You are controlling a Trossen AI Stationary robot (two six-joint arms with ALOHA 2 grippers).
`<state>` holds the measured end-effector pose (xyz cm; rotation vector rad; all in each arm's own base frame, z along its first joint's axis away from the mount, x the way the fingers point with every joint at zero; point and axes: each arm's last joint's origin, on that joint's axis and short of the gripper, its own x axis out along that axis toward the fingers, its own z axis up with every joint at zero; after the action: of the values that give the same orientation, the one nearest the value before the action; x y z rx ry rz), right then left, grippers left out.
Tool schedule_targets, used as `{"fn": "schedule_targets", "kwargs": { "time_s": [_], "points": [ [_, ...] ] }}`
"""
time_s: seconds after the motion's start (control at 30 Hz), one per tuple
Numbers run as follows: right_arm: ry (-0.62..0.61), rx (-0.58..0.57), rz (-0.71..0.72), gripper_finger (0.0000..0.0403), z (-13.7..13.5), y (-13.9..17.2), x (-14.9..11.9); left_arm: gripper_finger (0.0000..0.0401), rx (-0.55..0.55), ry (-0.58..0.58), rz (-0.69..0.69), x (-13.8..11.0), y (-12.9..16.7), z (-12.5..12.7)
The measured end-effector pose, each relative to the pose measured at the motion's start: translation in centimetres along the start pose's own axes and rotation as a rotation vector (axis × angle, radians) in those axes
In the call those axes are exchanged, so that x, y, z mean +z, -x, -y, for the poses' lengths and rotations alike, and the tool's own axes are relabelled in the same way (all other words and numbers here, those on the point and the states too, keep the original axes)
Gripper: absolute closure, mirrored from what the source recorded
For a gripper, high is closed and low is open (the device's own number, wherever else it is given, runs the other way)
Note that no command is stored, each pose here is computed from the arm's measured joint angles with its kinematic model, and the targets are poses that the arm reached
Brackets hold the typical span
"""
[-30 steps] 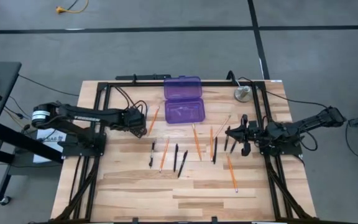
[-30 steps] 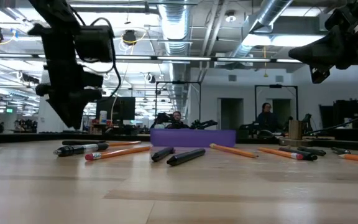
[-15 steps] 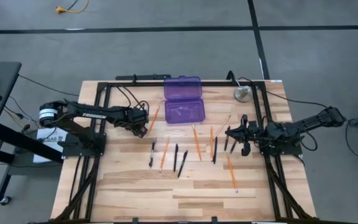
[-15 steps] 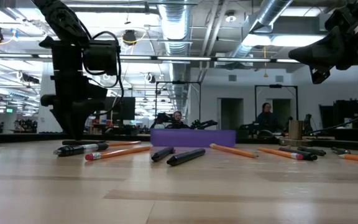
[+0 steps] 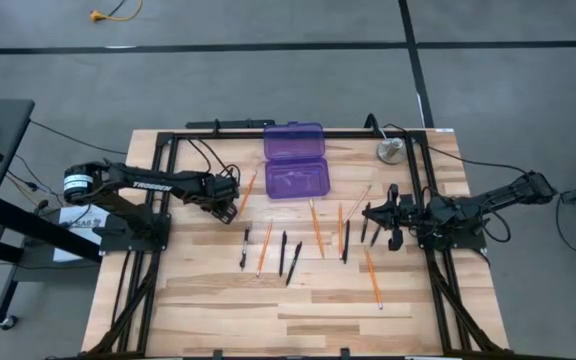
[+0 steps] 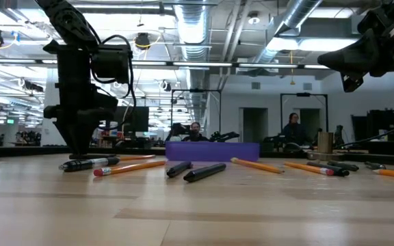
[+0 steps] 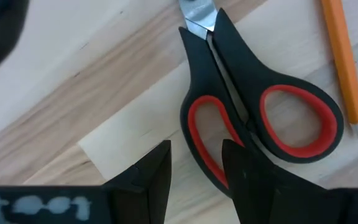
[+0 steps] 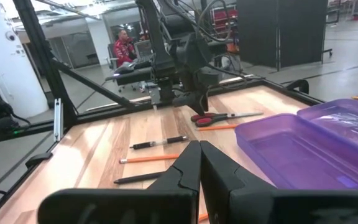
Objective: Pick & place school supplies into a supply box
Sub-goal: Put the black scissors into the purple supply box
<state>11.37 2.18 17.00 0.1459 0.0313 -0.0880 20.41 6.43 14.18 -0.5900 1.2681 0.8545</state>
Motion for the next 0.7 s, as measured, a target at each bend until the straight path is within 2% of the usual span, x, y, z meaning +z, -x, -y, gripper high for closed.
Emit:
{"fn": "schedule_targets", "kwargs": {
  "time_s": [0.3, 0.5, 0.7],
  "points": [
    [-0.001, 0.003, -0.001, 0.0403, 0.0, 0.0, 0.0, 0.0269, 0.061, 0.006, -0.098, 0.3, -2.2, 0.3],
    [0.0, 0.004, -0.001, 0.0403, 0.0, 0.0, 0.0, 0.0269, 0.068, 0.007, -0.073, 0.6, -1.6, 0.3],
    [0.0, 0.004, -0.001, 0.0403, 0.0, 0.0, 0.0, 0.0306, 0.039, 0.003, -0.055, 1.0, -0.9, 0.4]
  ]
}}
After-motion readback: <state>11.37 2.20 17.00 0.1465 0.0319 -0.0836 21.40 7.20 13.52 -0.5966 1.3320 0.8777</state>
